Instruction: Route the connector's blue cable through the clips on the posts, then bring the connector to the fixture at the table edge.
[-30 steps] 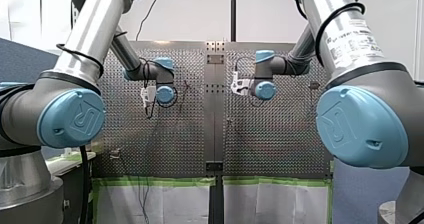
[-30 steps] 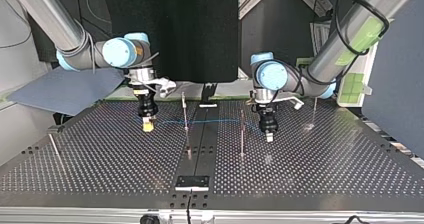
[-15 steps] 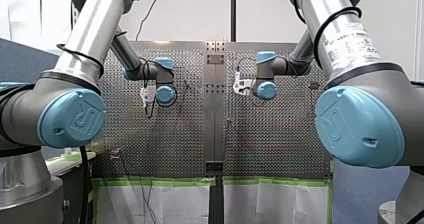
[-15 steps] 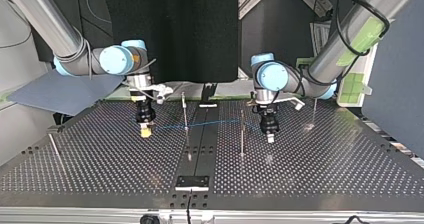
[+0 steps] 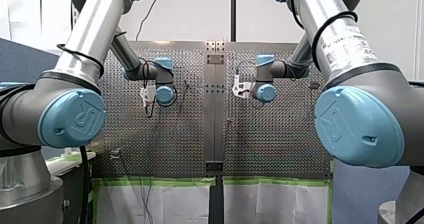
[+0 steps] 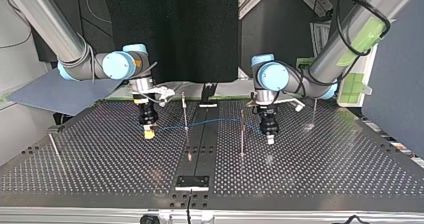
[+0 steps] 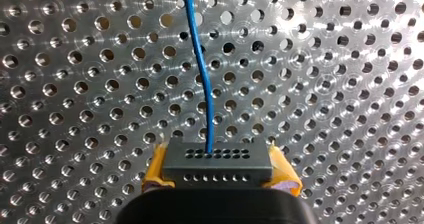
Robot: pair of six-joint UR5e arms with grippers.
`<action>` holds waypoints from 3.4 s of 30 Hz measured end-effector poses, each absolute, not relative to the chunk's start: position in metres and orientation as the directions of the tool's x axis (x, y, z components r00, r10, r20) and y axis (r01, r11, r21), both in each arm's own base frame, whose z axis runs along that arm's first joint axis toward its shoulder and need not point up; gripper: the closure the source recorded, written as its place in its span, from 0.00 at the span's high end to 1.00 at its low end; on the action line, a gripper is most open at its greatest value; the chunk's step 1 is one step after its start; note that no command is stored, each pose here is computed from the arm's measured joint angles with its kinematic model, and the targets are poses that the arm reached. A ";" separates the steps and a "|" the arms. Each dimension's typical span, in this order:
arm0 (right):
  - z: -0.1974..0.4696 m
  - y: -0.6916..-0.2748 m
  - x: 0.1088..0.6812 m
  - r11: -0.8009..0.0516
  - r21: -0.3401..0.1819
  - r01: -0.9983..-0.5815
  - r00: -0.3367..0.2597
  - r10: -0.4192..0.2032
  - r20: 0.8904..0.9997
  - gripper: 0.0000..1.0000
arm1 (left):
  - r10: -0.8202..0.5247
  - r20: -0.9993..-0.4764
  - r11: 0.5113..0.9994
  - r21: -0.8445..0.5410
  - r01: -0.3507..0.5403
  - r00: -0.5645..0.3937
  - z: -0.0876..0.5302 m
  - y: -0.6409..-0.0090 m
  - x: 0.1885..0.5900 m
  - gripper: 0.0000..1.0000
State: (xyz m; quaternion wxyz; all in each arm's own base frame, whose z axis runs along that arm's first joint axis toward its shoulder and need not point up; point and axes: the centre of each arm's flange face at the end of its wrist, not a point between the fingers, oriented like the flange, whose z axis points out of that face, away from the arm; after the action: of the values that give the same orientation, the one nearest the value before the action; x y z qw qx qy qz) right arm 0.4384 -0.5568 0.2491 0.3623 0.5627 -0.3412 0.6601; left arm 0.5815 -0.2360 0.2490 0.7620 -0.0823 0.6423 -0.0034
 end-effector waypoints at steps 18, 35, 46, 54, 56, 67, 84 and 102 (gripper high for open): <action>0.248 -0.557 0.437 -0.503 -0.044 -0.863 -0.101 0.087 0.991 0.00 | -0.059 -0.994 0.996 -0.065 -0.068 0.097 0.243 -0.222 0.583 1.00; 0.247 -0.557 0.436 -0.502 -0.043 -0.864 -0.096 0.080 0.992 0.00 | -0.030 -0.999 0.998 -0.029 -0.051 -0.032 0.239 -0.223 0.561 1.00; 0.247 -0.557 0.436 -0.504 -0.043 -0.863 -0.094 0.076 0.993 0.00 | -0.035 -0.998 0.999 -0.036 0.021 -0.042 0.257 -0.227 0.538 1.00; 0.249 -0.557 0.438 -0.506 -0.043 -0.862 -0.093 0.074 0.993 0.00 | -0.069 -0.998 0.998 -0.069 0.013 -0.010 0.272 -0.218 0.520 1.00; 0.249 -0.556 0.439 -0.507 -0.043 -0.861 -0.092 0.073 0.993 0.00 | -0.072 -0.997 0.997 -0.072 0.016 -0.005 0.274 -0.217 0.515 1.00; 0.249 -0.555 0.440 -0.509 -0.042 -0.860 -0.090 0.070 0.994 0.00 | -0.090 -0.996 0.992 -0.090 0.093 -0.003 0.276 -0.229 0.485 1.00; 0.248 -0.552 0.442 -0.512 -0.041 -0.858 -0.084 0.061 0.995 0.00 | -0.146 -0.989 0.965 -0.138 0.222 0.022 0.292 -0.251 0.455 1.00; 0.247 -0.552 0.442 -0.512 -0.040 -0.858 -0.080 0.056 0.995 0.00 | -0.160 -0.987 0.959 -0.153 0.239 0.012 0.291 -0.262 0.447 1.00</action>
State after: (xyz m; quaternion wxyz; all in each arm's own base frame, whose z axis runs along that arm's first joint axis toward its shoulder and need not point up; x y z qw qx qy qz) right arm 0.4419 -0.5516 0.2473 0.3527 0.5795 -0.3458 0.6482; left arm 0.4473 -0.2624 0.2912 0.7109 0.0285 0.6886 -0.1403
